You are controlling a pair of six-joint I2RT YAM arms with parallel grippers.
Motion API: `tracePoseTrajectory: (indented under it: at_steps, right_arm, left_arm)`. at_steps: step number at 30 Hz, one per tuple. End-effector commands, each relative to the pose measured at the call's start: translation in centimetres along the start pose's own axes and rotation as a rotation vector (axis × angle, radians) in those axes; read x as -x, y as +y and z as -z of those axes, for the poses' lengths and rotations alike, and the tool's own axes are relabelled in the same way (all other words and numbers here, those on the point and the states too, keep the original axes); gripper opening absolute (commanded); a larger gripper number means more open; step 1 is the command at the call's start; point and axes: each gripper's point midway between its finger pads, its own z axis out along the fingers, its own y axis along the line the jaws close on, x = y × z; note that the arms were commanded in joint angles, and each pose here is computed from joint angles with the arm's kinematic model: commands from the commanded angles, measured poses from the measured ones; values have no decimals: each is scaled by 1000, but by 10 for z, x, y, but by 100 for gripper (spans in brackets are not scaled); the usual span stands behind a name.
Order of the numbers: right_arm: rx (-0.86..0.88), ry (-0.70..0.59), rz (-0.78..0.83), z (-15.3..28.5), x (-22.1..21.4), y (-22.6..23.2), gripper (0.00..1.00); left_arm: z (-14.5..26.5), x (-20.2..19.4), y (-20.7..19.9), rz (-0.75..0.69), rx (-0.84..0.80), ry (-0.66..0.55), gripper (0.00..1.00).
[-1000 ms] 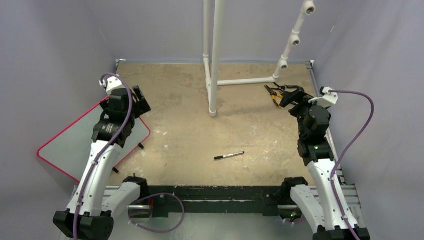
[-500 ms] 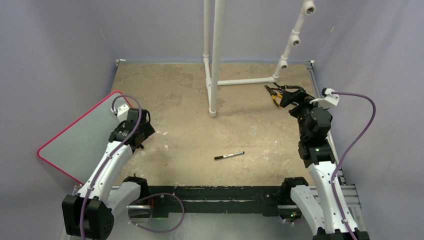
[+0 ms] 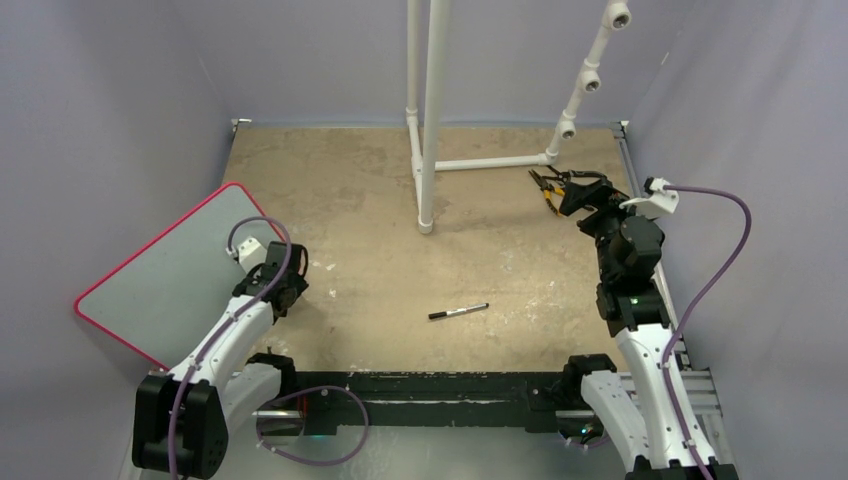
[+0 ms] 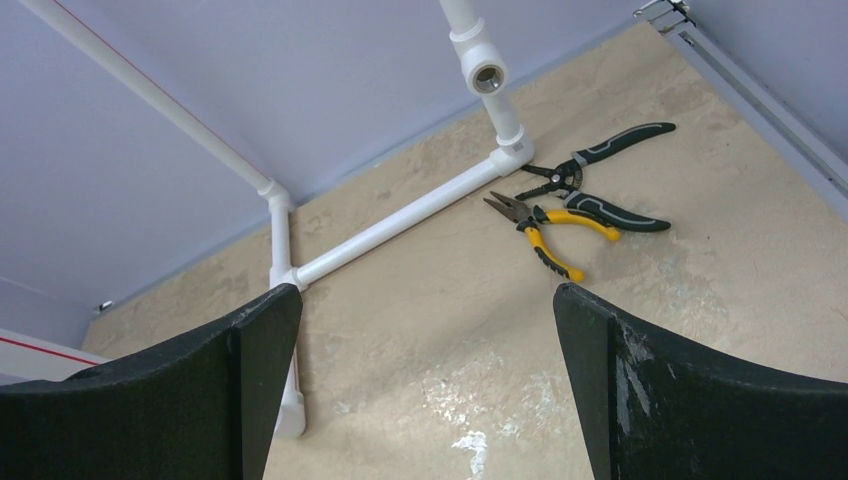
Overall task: Write a sentence on the whiteboard
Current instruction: Move the whiteboard to the center of the board.
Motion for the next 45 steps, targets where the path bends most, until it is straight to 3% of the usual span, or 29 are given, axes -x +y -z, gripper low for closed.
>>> tracePoseTrajectory:
  at_steps: [1,16,19,24,35,45]
  right_arm:
    - [11,-7,-11,-3,0,2,99]
    - [1,-4,-3,-6,-2,0,99]
    - [-5,-5,-1,-7,-2,-1,99]
    - [-7,-3,0,-7,-3,-2,99]
    - [-12,0,-6,-5,-5,-4,98]
    - [-11,10,-6,-5,-9,-5,99]
  left_arm:
    - [-7,11,-7,48,-19,-66,49]
    - [-22,10,-1,73,33,-90,36]
    - [-23,9,-2,73,32,-90,26]
    - [-27,3,-4,54,19,-71,0]
    - [-22,0,-21,86,-50,-50,0]
    - [-9,-23,-62,-23,-139,-49,0]
